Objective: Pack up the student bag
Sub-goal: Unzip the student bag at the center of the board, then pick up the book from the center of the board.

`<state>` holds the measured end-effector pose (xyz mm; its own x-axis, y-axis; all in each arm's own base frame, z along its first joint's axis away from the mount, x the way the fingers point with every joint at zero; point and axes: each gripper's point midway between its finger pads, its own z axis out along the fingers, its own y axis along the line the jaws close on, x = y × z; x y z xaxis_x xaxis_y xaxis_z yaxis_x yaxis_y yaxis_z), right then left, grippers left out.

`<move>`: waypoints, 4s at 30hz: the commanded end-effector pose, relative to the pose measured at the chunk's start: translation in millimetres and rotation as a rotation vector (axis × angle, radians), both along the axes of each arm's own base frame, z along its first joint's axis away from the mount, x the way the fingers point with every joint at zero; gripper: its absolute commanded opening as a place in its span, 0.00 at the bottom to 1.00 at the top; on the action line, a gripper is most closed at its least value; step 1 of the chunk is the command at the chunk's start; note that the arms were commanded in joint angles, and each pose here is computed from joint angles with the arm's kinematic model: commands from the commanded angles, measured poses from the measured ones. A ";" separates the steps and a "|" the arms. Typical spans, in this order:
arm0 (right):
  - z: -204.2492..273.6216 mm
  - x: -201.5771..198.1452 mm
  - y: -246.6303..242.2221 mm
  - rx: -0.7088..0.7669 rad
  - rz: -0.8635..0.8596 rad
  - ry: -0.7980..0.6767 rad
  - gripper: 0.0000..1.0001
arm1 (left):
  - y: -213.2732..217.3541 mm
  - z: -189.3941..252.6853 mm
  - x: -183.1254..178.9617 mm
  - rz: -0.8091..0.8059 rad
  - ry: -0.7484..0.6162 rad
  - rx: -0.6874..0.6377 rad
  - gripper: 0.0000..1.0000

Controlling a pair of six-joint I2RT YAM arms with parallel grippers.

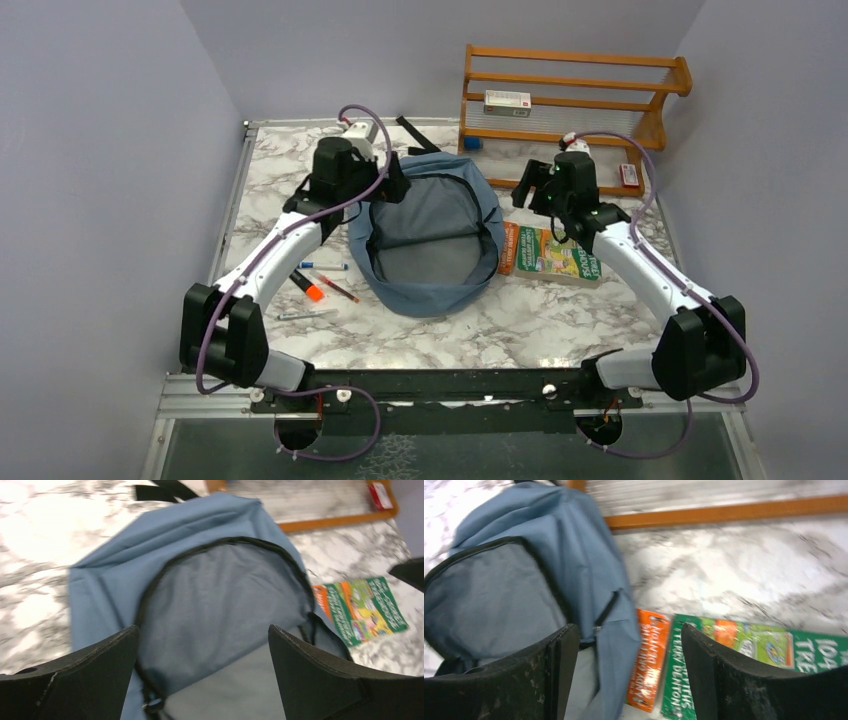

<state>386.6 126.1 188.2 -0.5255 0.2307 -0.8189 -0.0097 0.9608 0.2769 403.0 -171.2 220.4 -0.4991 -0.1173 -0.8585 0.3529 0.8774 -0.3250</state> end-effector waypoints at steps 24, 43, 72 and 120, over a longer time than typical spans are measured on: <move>-104.6 -114.7 -115.4 0.388 -0.794 0.413 0.85 | -285.9 -28.8 2.7 -0.684 -0.023 -0.061 0.94; -139.8 -125.8 -111.6 0.564 -0.785 0.434 0.84 | -377.7 -117.5 -11.2 -0.836 0.111 -0.124 0.90; -161.9 -68.1 -164.8 0.570 -0.855 0.378 0.80 | -378.7 -163.7 -95.2 -0.986 0.349 -0.106 0.80; -204.9 -137.1 -152.4 0.487 -0.812 0.582 0.50 | -376.2 -150.8 -71.5 -0.841 0.324 -0.052 0.79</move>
